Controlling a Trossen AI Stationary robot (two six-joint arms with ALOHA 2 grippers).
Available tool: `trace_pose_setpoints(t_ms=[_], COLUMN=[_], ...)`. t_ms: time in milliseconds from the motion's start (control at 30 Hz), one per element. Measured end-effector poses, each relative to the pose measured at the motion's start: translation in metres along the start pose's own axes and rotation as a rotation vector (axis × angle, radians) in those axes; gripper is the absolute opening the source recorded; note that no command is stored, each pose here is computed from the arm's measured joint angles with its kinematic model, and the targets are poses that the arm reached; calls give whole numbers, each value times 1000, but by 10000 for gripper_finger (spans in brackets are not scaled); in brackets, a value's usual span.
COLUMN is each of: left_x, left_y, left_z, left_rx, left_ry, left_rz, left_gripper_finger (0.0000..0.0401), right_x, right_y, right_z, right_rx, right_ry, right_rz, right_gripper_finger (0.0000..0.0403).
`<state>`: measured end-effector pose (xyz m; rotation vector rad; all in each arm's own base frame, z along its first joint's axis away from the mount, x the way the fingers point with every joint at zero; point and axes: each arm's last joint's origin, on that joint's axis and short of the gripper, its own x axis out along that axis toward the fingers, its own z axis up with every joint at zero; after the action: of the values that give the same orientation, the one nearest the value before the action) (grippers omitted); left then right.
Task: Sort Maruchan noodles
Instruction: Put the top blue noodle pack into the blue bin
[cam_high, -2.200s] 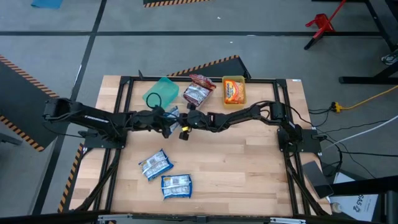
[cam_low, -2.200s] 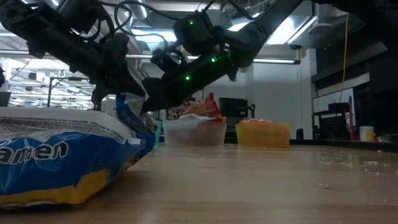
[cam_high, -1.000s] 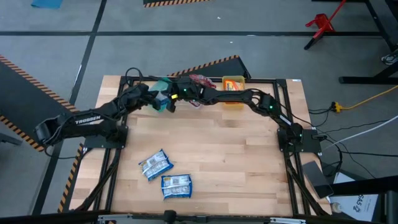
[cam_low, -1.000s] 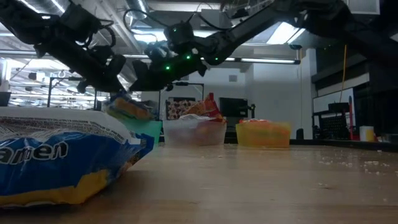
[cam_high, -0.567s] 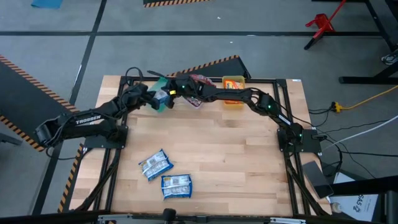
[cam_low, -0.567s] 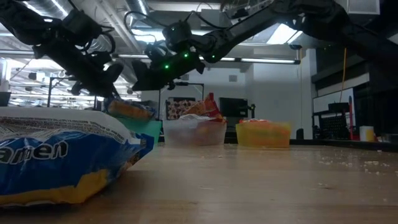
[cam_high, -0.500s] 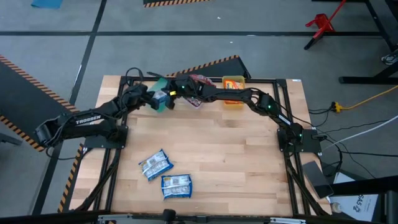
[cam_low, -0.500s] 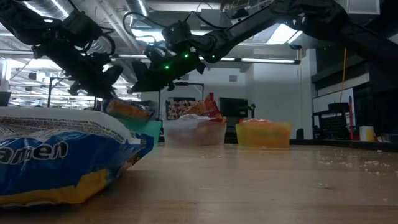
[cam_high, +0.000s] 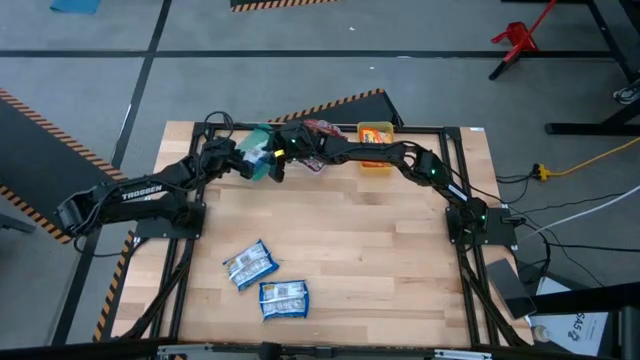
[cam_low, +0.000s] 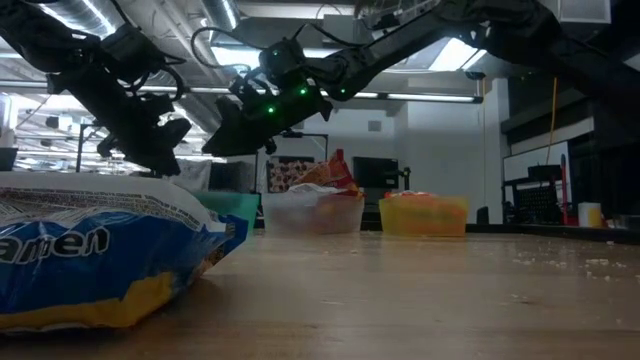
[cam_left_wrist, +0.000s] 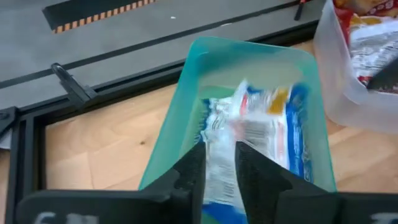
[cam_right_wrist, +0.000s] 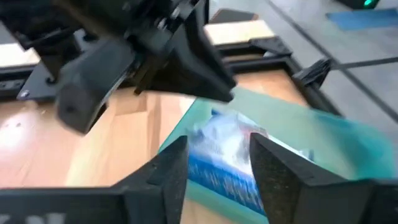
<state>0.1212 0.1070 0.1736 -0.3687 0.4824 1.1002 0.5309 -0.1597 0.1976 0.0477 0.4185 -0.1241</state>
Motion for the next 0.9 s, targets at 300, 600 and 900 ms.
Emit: trace_pose_setpoints(t_ms=[300,600,900], left_x=[-4,-34,-72], left_y=[-1,-17,-34], left_z=[7,14,8], left_rx=[-57,-49,-5], left_ry=[-63,-55,-81], left_rz=[-37,-614,-916], left_gripper_finger=[102,101,101], right_x=[-1,-30,-30], right_y=[1,22,122], right_z=[-10,15,14], right_rx=[15,-3,-231], right_ry=[110,153,146], right_rz=[22,314,573], right_gripper_finger=[177,177,177])
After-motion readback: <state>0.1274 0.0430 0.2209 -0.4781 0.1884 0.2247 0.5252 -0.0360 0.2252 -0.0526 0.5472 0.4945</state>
